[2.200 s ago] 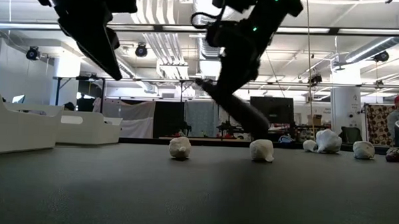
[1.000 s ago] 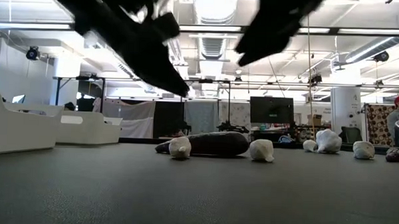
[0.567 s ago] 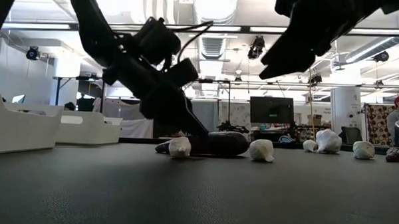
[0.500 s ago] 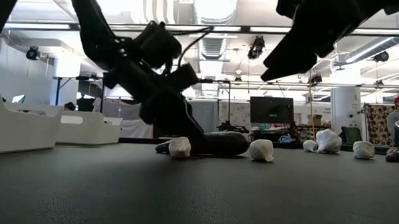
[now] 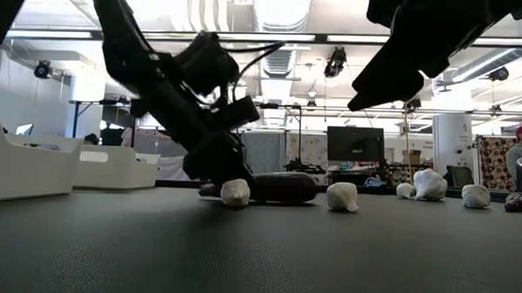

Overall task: Sort produce into baskets
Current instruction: Put the eggplant into the bottom white bin

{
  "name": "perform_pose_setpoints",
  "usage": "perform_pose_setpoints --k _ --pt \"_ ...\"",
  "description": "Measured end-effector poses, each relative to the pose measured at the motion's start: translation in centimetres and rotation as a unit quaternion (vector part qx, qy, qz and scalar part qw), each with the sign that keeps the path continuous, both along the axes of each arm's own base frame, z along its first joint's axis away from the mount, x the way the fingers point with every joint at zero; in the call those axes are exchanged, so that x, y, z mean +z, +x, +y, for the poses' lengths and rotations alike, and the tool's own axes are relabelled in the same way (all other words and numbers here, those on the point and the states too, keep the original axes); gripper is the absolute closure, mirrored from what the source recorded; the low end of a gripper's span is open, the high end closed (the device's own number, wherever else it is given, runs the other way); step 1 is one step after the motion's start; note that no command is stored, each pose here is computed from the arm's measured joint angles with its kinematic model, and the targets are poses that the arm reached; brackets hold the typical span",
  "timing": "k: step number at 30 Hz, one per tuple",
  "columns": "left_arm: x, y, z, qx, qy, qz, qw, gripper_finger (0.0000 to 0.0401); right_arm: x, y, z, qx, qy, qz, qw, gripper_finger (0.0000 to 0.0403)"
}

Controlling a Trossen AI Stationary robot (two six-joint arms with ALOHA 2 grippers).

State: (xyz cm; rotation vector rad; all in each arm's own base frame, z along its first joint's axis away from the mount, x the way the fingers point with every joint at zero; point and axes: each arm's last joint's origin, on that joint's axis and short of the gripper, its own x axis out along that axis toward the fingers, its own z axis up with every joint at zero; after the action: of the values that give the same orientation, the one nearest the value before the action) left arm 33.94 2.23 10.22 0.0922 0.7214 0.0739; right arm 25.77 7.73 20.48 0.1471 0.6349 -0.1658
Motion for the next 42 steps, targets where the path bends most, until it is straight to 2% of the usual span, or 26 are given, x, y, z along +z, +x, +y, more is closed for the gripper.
perform_pose_setpoints --k 6,11,15,18,21,23,26,28,33,40,42 --pt "4.2 -2.2 -2.4 0.053 0.042 0.035 0.997 0.0299 -0.7 -0.2 0.6 0.003 0.007 0.009 1.000 0.0119" --pt "8.7 -6.3 -4.3 0.144 0.011 0.065 0.987 0.0286 -0.8 -0.4 1.3 0.012 0.009 0.008 1.000 0.0141" --pt "11.7 -10.2 -6.2 0.202 -0.022 0.102 0.974 0.0286 -0.7 -0.8 2.3 0.001 -0.018 -0.004 1.000 0.0158" --pt "13.2 -12.9 -7.3 0.265 -0.061 0.129 0.954 0.0286 -0.7 -1.4 3.3 -0.011 -0.036 -0.015 0.999 0.0170" --pt "14.0 -15.6 -8.3 0.333 -0.087 0.175 0.922 0.0286 -0.8 -2.0 4.5 -0.024 -0.041 -0.030 0.998 0.0179" --pt "14.1 -17.1 -9.0 0.380 -0.106 0.212 0.894 0.0286 -0.9 -2.4 5.2 -0.017 -0.044 -0.031 0.998 0.0182" --pt "13.9 -18.6 -9.9 0.459 -0.133 0.249 0.842 0.0286 -0.6 -2.7 5.9 -0.004 -0.041 -0.037 0.998 0.0183" --pt "13.5 -18.8 -10.3 0.495 -0.143 0.254 0.819 0.0286 -0.3 -2.5 6.1 -0.002 -0.040 -0.041 0.998 0.0183" --pt "12.1 -18.1 -11.0 0.530 -0.131 0.281 0.789 0.0286 0.6 -2.2 6.3 0.009 -0.053 -0.050 0.997 0.0183" --pt "9.4 -16.3 -11.2 0.574 -0.071 0.310 0.754 0.0285 0.6 -2.2 6.3 0.037 -0.090 -0.044 0.994 0.0182" --pt "8.6 -15.9 -11.2 0.576 -0.050 0.321 0.750 0.0282 0.7 -2.2 6.3 0.041 -0.096 -0.043 0.994 0.0182"
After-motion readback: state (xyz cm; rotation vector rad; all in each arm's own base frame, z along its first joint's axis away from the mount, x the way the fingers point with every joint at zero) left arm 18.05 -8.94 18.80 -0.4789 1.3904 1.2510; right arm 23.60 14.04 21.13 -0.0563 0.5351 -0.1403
